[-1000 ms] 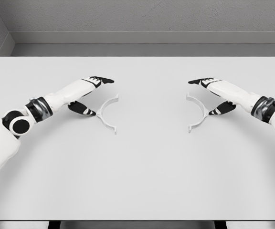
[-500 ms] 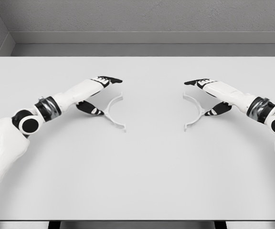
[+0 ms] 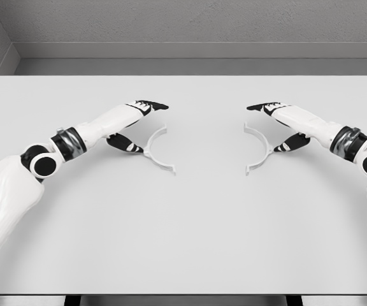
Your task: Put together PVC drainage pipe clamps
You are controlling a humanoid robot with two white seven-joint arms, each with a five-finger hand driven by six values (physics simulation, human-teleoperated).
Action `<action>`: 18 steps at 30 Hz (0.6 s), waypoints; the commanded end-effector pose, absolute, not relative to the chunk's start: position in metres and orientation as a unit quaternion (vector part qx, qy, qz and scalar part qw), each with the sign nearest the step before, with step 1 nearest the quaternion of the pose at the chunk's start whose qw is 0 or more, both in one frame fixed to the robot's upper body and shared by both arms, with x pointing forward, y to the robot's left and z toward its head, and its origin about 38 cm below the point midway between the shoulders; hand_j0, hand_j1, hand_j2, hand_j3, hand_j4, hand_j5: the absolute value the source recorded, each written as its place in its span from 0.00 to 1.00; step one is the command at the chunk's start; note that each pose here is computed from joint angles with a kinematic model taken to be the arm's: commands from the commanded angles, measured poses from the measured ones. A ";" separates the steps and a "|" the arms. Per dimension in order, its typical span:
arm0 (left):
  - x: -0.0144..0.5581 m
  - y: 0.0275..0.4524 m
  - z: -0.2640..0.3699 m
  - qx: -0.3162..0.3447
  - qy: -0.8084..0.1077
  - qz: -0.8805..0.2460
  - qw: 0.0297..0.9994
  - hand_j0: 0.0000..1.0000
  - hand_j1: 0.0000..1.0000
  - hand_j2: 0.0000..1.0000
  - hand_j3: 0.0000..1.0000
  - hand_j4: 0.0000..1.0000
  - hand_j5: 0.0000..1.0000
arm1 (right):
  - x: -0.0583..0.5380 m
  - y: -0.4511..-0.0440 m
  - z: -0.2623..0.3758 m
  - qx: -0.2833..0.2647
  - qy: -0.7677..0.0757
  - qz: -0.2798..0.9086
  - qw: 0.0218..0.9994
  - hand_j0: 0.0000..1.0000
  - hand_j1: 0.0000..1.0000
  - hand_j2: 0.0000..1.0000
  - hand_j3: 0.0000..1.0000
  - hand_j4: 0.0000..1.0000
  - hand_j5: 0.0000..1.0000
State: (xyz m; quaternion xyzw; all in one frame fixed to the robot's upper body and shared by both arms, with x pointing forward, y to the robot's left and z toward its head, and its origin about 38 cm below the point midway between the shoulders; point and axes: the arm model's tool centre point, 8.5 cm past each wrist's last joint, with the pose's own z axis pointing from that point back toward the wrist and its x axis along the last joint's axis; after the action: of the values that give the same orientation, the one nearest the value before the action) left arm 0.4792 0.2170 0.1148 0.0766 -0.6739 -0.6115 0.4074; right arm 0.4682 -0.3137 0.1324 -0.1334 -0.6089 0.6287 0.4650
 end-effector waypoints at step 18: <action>0.480 0.195 0.119 0.058 -0.683 -0.609 0.400 1.00 1.00 1.00 1.00 1.00 1.00 | 0.472 -0.292 0.133 -0.119 -0.618 0.630 0.455 1.00 1.00 1.00 1.00 1.00 1.00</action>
State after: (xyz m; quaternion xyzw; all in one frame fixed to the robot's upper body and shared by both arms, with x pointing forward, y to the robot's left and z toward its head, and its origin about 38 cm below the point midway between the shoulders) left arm 0.4803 0.1971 0.1180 0.0608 -0.6802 -0.6122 0.3986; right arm 0.4729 -0.2949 0.1345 -0.1237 -0.6160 0.6324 0.4531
